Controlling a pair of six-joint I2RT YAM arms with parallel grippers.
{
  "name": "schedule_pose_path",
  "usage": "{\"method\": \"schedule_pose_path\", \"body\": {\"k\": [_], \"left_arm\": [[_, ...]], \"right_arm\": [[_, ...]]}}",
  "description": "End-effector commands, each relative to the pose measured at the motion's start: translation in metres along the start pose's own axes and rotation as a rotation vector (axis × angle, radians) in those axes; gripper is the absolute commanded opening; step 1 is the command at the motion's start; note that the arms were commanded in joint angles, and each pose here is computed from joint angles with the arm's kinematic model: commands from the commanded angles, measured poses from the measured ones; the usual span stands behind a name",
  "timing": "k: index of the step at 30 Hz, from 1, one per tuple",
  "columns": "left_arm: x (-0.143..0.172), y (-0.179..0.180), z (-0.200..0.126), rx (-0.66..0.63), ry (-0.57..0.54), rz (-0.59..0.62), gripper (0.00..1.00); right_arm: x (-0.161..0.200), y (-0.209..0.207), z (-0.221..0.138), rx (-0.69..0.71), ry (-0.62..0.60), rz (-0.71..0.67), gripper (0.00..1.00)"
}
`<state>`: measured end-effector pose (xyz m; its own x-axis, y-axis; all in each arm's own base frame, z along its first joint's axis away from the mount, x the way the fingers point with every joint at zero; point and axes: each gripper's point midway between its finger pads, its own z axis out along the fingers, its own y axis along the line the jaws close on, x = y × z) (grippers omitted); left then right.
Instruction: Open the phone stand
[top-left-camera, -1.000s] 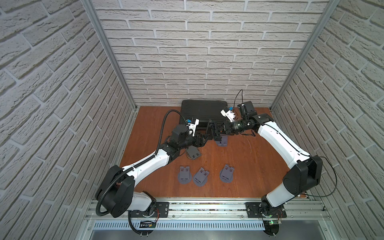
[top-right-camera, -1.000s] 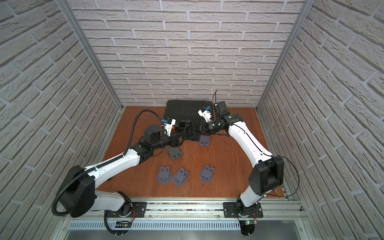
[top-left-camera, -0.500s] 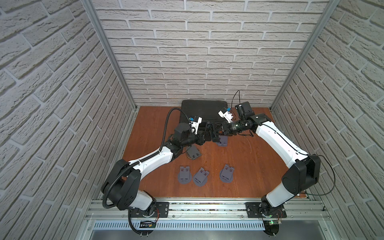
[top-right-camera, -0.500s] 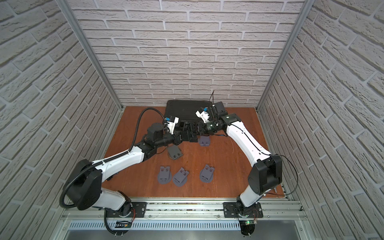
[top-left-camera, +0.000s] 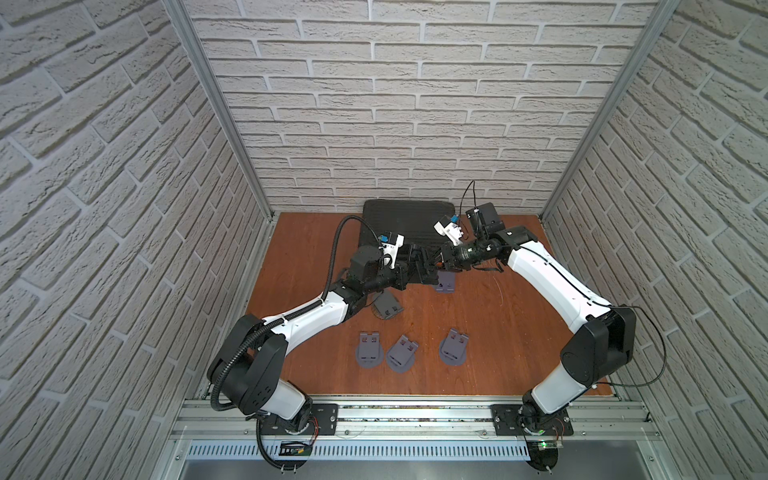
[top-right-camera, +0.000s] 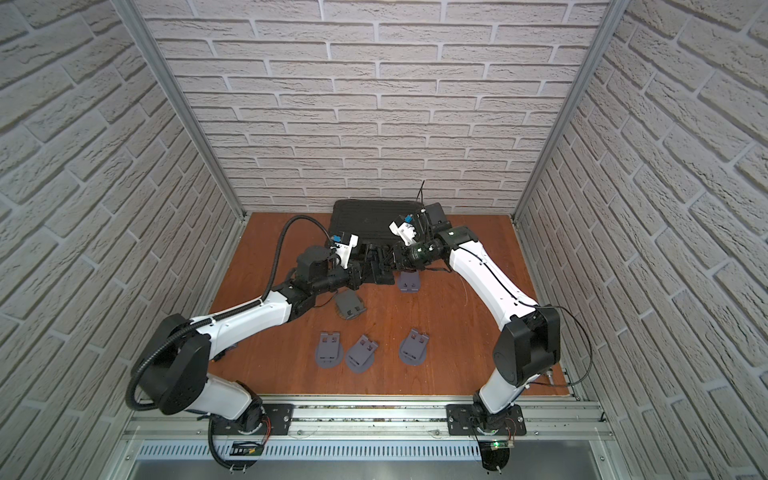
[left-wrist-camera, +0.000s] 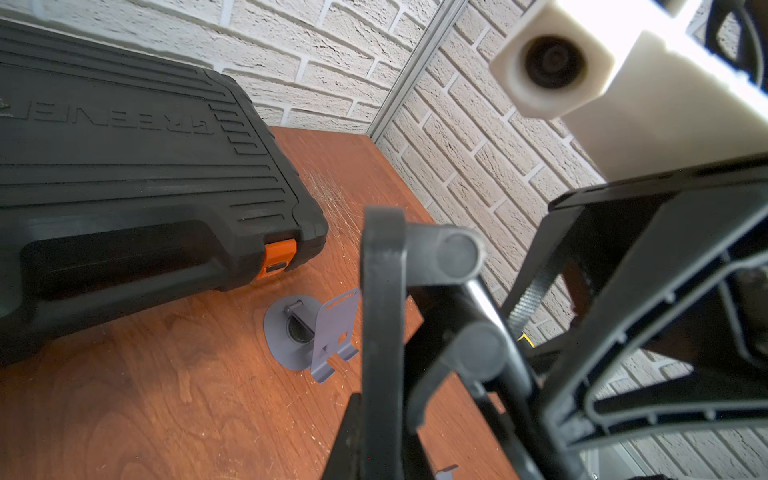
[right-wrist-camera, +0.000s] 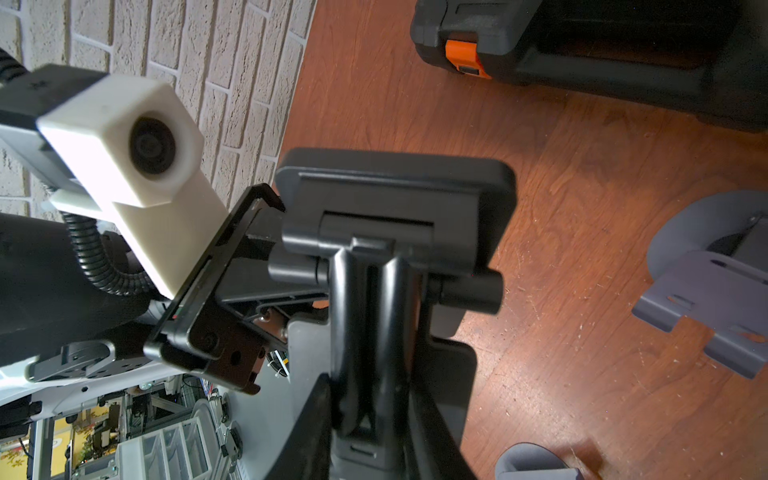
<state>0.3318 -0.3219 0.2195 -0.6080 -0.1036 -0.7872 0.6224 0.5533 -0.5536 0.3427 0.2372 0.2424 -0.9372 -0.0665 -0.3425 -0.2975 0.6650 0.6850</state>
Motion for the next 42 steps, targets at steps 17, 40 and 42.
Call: {"method": "schedule_pose_path", "body": {"k": [17, 40, 42], "left_arm": [[-0.042, -0.006, -0.017, 0.099, -0.232, -0.021, 0.0], [-0.045, -0.003, -0.004, 0.147, -0.264, -0.064, 0.0], [-0.044, -0.004, -0.002, 0.154, -0.264, -0.066, 0.0]], "right_arm": [[-0.022, 0.019, -0.04, -0.159, -0.19, -0.019, 0.55], [-0.012, 0.016, -0.003, -0.33, -0.126, 0.036, 0.6], [-0.012, 0.019, 0.001, -0.335, -0.115, 0.033, 0.61]]}}
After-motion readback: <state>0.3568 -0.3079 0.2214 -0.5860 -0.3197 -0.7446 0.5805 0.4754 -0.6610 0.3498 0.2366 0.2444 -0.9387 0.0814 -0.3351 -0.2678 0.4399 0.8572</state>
